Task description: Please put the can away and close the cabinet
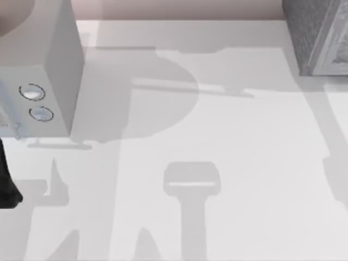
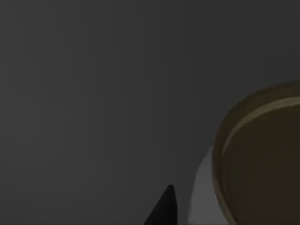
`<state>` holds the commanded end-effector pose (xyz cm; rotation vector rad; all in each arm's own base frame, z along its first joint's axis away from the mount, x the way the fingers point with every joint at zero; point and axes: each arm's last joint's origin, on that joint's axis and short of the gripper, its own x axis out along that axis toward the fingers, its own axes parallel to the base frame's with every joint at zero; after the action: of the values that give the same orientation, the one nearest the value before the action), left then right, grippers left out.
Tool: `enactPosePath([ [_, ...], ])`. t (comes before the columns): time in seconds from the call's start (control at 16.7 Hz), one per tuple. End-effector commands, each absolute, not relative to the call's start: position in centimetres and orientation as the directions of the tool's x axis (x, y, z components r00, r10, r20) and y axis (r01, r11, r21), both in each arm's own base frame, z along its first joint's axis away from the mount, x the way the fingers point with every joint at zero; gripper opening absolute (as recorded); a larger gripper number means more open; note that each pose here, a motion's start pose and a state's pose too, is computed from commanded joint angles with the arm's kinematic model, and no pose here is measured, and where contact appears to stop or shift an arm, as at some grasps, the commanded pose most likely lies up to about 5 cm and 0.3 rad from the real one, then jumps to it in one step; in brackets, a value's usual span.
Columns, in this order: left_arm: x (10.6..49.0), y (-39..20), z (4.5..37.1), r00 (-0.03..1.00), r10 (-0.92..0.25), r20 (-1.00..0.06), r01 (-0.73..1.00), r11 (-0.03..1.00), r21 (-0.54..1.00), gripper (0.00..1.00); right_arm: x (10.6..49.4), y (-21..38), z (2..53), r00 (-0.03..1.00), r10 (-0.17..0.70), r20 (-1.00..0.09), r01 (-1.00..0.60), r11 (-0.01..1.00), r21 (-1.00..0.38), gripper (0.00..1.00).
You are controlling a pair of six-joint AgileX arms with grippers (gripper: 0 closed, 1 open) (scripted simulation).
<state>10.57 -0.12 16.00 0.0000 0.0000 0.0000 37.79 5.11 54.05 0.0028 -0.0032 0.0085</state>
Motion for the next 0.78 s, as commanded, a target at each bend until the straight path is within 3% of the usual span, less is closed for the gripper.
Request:
enactPosePath([
  [0.3,10.6,-0.1,16.0,1.0,0.0,0.0,0.0,1.0,0.0,1.0,40.4,4.5,53.1,1.0,-0.004,0.002,0.004,1.0,0.003,0.0],
  [0.6,10.6,-0.1,16.0,1.0,0.0,0.0,0.0,1.0,0.0,1.0,40.6,4.4,53.1,1.0,-0.004,0.001,0.004,1.0,0.003,0.0],
  [0.78,10.6,-0.1,16.0,1.0,0.0,0.0,0.0,1.0,0.0,1.0,40.6,4.4,53.1,1.0,-0.004,0.001,0.004,1.0,0.003,0.23],
])
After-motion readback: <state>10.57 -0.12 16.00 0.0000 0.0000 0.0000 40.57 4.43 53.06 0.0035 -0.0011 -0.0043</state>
